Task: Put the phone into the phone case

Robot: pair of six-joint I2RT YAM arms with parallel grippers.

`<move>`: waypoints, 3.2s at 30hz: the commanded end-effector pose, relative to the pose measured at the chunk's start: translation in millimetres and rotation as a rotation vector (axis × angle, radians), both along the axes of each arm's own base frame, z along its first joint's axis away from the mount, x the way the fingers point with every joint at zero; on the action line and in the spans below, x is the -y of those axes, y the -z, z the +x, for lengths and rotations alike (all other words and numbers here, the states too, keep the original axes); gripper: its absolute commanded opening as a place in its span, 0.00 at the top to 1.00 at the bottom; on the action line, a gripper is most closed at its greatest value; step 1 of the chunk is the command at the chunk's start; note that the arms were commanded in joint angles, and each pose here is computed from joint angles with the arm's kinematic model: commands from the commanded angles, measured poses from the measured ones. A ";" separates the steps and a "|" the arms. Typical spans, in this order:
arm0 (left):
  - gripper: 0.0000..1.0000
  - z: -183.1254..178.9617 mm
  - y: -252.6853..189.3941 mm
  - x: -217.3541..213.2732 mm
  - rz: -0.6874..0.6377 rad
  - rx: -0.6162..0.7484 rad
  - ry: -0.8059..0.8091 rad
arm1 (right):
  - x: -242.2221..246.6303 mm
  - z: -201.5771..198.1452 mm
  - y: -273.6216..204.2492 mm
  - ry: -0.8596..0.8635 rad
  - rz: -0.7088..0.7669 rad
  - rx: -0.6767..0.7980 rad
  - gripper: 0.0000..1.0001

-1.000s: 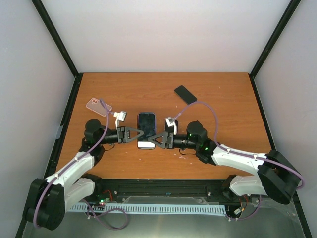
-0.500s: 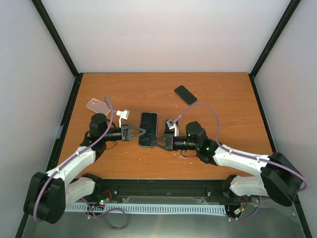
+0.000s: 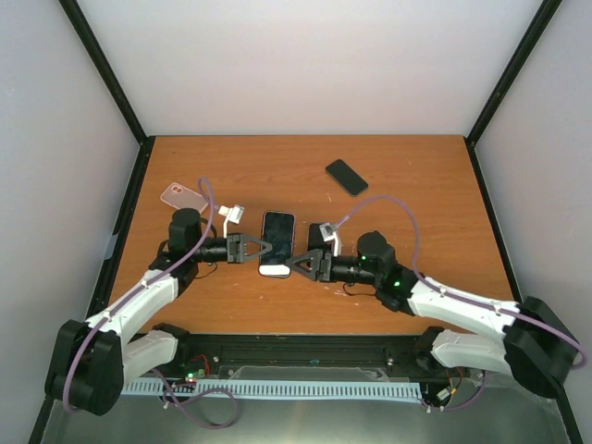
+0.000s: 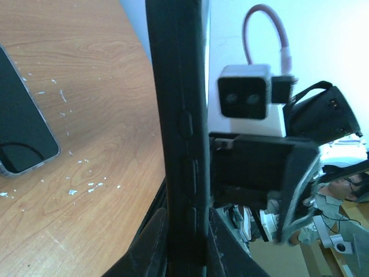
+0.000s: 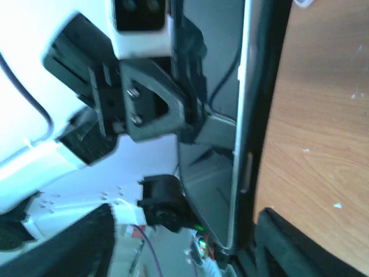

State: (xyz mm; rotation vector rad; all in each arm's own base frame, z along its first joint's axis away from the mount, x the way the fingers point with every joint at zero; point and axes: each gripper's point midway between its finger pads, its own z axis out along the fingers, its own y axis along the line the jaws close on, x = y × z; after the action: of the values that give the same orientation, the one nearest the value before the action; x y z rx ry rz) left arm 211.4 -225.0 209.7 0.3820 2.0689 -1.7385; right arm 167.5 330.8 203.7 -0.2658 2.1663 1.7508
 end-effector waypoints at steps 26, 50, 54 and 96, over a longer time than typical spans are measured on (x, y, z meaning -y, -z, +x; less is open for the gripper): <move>0.85 -59.3 -52.1 1.6 -0.125 0.150 0.356 | 3.0 23.2 -95.4 -0.007 0.023 0.226 0.36; 0.87 -17.3 -0.1 9.5 0.009 -0.094 0.208 | 33.4 47.1 -74.8 0.115 -0.037 0.337 0.67; 0.86 -17.1 -14.8 9.8 -0.018 -0.047 0.206 | 30.1 42.4 -63.7 0.090 -0.008 0.283 0.50; 0.72 24.4 -42.6 5.2 -0.003 0.123 -0.049 | -10.4 6.9 -19.2 -0.034 0.147 0.003 0.95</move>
State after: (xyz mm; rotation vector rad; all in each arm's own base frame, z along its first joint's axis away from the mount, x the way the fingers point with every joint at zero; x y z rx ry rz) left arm 231.2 -230.9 223.0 0.3382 2.1004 -1.6900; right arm 175.2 341.0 208.6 -0.2118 2.1067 1.9238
